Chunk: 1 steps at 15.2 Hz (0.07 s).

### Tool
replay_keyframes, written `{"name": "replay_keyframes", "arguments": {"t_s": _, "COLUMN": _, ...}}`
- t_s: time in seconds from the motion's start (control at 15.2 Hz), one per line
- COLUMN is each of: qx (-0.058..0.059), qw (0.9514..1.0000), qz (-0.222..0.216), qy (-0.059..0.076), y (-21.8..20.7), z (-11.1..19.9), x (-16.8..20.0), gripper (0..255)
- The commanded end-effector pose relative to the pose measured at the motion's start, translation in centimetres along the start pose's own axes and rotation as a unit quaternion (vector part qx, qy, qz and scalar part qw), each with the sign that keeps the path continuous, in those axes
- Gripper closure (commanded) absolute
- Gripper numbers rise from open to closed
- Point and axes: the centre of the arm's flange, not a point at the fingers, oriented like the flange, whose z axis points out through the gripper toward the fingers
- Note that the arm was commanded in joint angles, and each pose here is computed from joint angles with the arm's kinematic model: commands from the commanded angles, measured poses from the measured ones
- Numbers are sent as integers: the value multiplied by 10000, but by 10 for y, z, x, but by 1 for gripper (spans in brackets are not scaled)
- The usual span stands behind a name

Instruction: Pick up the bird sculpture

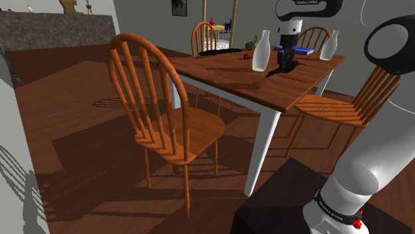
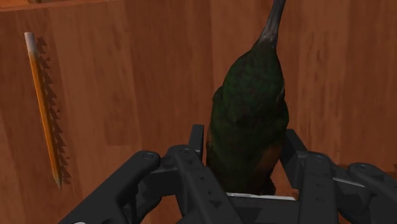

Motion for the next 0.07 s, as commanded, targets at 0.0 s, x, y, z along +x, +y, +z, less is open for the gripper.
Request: {"name": "replay_keyframes", "arguments": {"t_s": 0.0, "qx": 1, "qw": 10000, "qz": 0, "qy": -1, "y": 1, "z": -3, "x": -1, "gripper": 255}}
